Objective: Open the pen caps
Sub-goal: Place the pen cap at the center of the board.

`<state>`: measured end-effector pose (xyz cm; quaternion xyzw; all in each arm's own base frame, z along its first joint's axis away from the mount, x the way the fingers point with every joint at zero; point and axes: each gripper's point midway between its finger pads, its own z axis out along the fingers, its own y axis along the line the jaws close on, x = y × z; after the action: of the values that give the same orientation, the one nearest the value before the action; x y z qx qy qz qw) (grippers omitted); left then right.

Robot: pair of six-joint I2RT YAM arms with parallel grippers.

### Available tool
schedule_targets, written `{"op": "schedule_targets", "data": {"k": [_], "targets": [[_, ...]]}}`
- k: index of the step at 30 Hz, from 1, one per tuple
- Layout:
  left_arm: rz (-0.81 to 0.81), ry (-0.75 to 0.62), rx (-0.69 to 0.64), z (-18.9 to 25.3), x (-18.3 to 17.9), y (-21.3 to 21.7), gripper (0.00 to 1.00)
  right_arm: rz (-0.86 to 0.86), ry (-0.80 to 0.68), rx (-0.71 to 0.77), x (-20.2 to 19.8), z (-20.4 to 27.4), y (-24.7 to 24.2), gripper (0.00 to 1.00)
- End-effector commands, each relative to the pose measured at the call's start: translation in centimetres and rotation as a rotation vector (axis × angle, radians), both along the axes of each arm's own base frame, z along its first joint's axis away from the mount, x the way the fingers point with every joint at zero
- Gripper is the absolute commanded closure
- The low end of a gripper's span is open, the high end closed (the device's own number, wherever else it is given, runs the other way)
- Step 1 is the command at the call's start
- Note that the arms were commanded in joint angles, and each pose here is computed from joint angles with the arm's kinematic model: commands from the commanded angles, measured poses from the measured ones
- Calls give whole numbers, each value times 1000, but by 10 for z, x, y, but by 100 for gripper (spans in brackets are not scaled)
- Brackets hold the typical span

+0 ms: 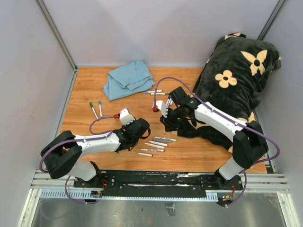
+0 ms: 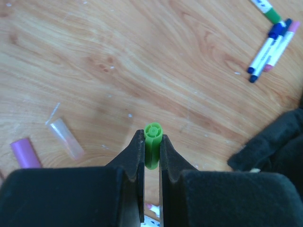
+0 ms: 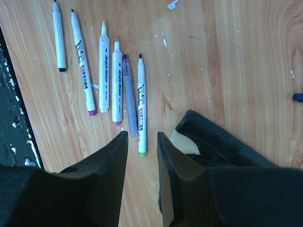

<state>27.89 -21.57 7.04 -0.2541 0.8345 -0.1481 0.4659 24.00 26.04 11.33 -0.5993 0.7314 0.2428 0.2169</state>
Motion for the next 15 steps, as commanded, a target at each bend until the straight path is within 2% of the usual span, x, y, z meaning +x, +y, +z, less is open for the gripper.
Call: {"op": "schedule_targets", "data": {"k": [1, 15], "targets": [[154, 17, 33, -11, 1, 24, 91, -2, 4, 24, -2, 9, -4, 68], [200, 161, 69, -44, 6, 28, 89, -5, 6, 28, -2, 10, -5, 68]]}}
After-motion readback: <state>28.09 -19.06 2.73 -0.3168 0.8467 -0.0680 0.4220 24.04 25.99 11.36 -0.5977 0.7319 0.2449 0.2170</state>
